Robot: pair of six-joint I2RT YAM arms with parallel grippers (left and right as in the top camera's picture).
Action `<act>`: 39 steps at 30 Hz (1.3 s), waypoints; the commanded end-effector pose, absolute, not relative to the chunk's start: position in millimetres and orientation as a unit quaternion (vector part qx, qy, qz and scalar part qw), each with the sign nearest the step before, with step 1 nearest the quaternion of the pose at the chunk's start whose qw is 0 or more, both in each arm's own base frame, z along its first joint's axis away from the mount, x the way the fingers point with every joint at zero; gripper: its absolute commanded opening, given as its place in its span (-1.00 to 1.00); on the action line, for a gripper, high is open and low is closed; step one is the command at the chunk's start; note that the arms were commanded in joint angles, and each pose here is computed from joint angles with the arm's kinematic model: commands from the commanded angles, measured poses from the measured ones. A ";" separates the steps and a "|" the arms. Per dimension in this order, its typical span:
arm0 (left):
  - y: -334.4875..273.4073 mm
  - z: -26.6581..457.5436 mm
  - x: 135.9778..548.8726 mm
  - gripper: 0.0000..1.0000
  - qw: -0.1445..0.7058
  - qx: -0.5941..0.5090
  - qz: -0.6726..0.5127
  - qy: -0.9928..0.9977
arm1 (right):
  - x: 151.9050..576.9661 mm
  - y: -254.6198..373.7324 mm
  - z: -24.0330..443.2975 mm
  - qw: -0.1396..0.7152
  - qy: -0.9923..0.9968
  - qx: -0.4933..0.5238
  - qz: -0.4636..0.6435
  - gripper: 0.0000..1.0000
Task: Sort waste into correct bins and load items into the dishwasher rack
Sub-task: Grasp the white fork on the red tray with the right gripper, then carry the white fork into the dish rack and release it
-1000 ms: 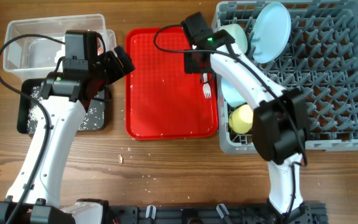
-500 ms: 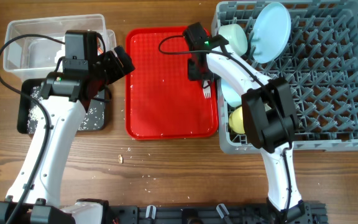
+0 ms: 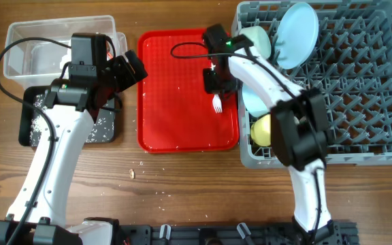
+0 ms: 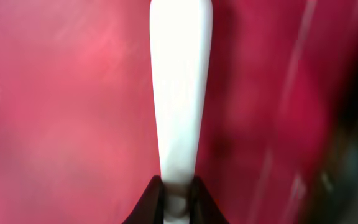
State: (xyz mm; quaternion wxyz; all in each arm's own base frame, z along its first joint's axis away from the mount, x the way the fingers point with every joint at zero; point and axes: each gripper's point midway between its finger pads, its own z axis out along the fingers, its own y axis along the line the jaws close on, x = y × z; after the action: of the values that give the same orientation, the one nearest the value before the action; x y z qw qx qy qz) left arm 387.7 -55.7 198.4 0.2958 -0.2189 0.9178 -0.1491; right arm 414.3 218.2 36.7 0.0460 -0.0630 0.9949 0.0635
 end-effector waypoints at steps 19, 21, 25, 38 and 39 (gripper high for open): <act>-55.2 198.2 389.5 1.00 0.294 -0.218 -0.151 0.918 | 328.4 -9.4 143.4 0.100 0.992 0.054 -0.051 -0.91; -55.2 198.2 389.5 1.00 0.294 -0.218 -0.151 0.918 | 328.3 -5.1 132.5 0.092 0.994 0.057 -0.029 -0.85; -55.2 198.2 389.5 1.00 0.294 -0.218 -0.151 0.918 | 329.7 0.4 132.9 0.092 0.994 0.056 -0.013 0.14; -55.2 198.2 389.5 1.00 0.294 -0.218 -0.151 0.918 | 309.6 91.2 304.4 0.217 0.934 0.071 0.276 0.99; -55.2 198.2 389.5 1.00 0.294 -0.218 -0.151 0.918 | 305.9 91.8 310.2 0.198 0.921 0.154 0.299 0.99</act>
State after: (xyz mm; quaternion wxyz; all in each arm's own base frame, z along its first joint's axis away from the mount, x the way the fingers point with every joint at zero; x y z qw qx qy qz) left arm 387.6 -55.7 198.3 0.2956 -0.2189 0.9179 -0.1490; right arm 323.2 62.9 278.8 0.2302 0.0214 0.9568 0.1765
